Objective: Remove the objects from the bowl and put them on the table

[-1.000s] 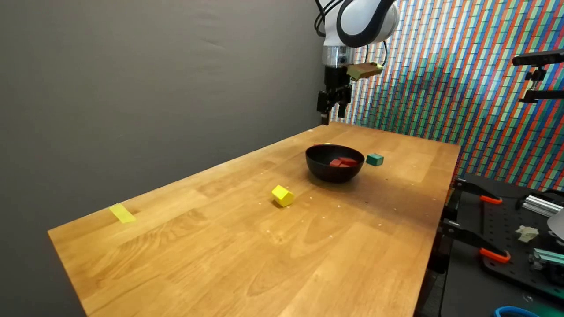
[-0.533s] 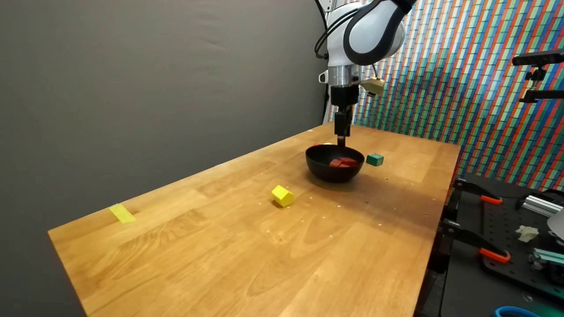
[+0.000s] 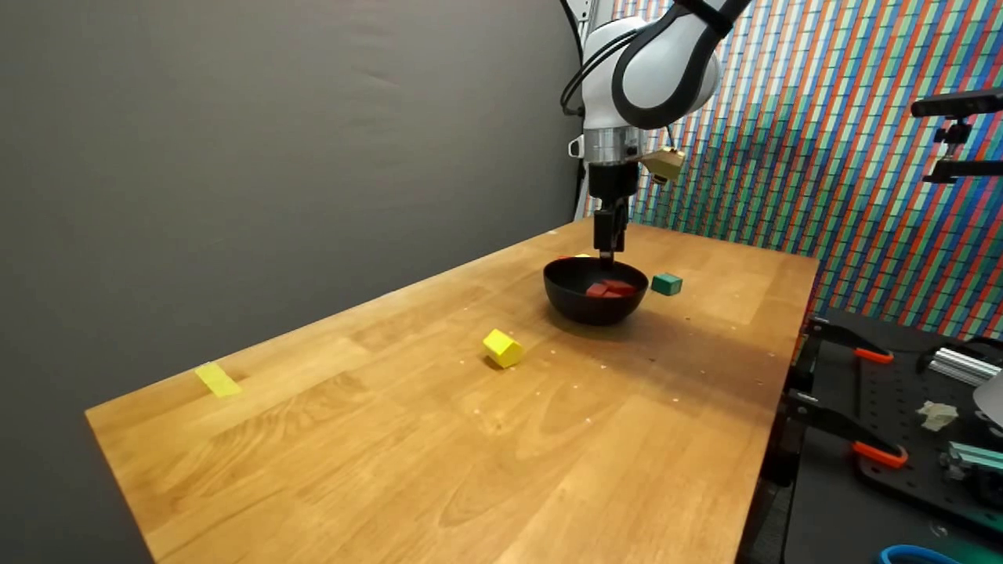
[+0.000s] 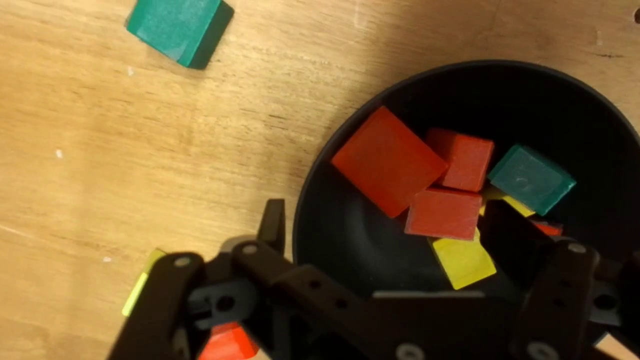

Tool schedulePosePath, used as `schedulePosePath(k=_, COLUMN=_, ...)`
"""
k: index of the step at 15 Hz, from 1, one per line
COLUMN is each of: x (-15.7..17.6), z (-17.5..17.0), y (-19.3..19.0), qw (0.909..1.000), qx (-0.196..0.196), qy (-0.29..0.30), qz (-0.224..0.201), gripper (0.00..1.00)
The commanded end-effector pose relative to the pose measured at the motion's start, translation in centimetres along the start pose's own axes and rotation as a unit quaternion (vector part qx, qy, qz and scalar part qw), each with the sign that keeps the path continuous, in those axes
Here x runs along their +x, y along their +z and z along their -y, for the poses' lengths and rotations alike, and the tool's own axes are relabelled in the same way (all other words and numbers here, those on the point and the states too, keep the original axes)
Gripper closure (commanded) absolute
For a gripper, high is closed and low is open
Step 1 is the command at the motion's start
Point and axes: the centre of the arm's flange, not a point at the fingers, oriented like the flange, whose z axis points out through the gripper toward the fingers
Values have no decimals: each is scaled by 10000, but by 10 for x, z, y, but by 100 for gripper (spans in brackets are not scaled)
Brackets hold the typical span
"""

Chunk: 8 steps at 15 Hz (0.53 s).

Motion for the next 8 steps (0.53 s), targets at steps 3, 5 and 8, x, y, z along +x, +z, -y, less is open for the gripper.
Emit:
schedulePosePath(k=3, x=21, z=19, y=18, qw=9999, qx=-79, qy=11, qz=-71, gripper=0)
schedulePosePath(k=5, x=32, z=20, y=22, qw=9998, qx=-148, qy=-72, qz=-66, gripper=0)
schedulePosePath(k=8, x=44, z=18, y=27, qw=9995, qx=-237, qy=-223, qz=-17, gripper=0)
